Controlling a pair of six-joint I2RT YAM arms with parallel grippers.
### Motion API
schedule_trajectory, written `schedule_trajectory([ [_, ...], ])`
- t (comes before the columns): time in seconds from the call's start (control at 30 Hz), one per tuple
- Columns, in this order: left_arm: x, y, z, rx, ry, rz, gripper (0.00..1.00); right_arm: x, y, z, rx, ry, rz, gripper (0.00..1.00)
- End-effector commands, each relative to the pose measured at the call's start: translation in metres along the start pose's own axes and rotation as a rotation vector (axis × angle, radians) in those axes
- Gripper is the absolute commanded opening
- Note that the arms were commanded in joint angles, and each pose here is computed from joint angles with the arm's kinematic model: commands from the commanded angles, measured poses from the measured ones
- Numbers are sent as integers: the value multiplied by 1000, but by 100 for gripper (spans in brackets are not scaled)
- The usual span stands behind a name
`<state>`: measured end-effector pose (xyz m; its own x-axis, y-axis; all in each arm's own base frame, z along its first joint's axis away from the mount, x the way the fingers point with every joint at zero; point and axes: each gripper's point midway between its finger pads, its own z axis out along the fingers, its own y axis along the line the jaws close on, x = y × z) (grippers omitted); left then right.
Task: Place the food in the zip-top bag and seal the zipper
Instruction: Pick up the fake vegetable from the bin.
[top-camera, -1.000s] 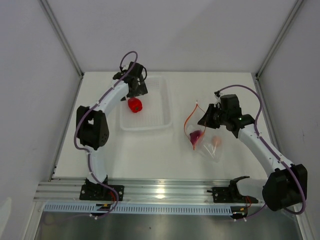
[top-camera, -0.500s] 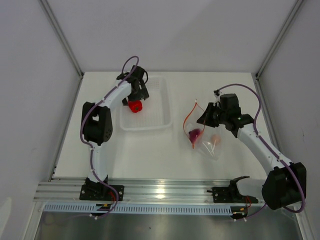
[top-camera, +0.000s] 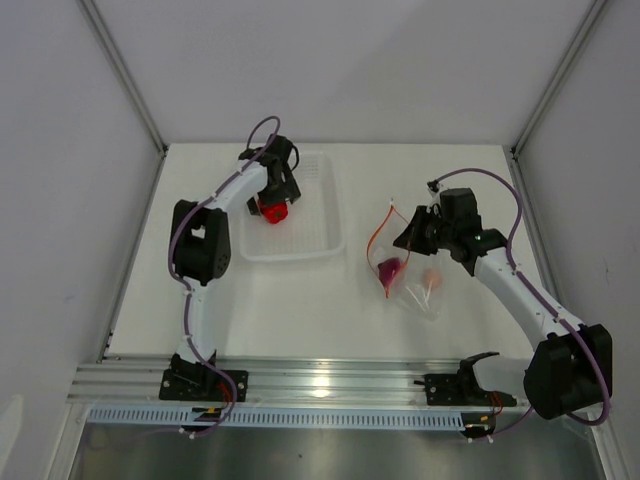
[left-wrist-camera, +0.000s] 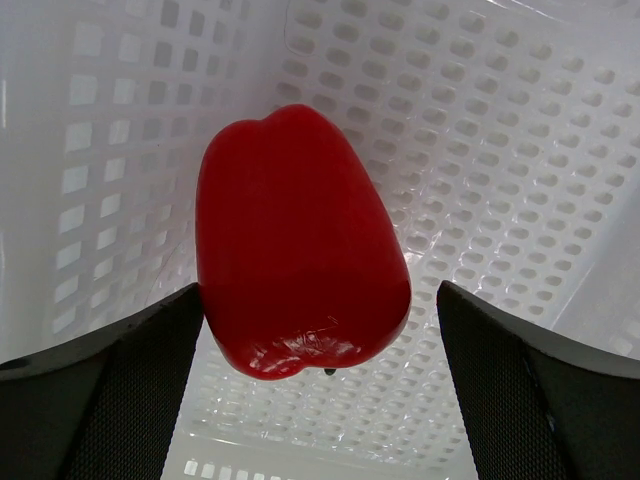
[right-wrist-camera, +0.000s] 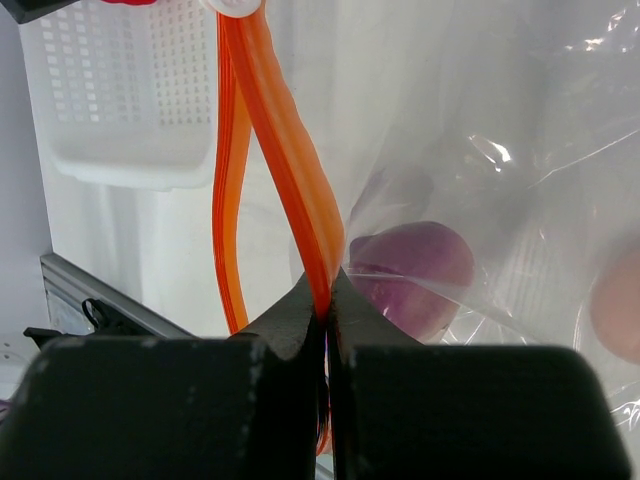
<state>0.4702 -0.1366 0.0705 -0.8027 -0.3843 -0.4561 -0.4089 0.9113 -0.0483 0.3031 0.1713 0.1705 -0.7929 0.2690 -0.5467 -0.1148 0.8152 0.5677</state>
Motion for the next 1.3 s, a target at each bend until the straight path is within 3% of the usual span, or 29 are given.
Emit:
schedule_trajectory([
  [0.0,-9,-1,-4,1,-17,-42,99,-6,1,0,-17,-31,-30,0],
  [0.37,-9,1,9,-17,-31,-37,99,-6,0,1,-12,-32,-29,0],
  [0.53,-7,2,10,-7,-45,-49,93,-8,3,2,-22,-31,-24,0],
  [0.63,-8,-1,10,11,-49,-44,85,-9,5,0,-21,-34,-27,0],
  [0.67,-11,-4,9,21,-56,-44,78,-11,4,-1,-18,-36,-28,0],
  [0.83,-5,-7,13,45,-45,-39,68,-14,6,-5,-13,-46,-34,0],
  [0.93,-4,-10,14,67,-40,-28,49,-14,7,-6,-12,-42,-33,0],
  [0.97,-5,-11,10,83,-48,-21,39,-14,8,-6,-12,-40,-32,0],
  [1.13,-7,-11,-12,142,-88,-15,18,-16,12,-7,-16,-40,-27,0],
  [1.17,-10,-13,-20,163,-100,-10,9,-16,14,-8,-18,-41,-22,0],
  [1.27,-11,-18,-55,239,-143,3,1,-15,16,-9,-5,-27,-20,0],
])
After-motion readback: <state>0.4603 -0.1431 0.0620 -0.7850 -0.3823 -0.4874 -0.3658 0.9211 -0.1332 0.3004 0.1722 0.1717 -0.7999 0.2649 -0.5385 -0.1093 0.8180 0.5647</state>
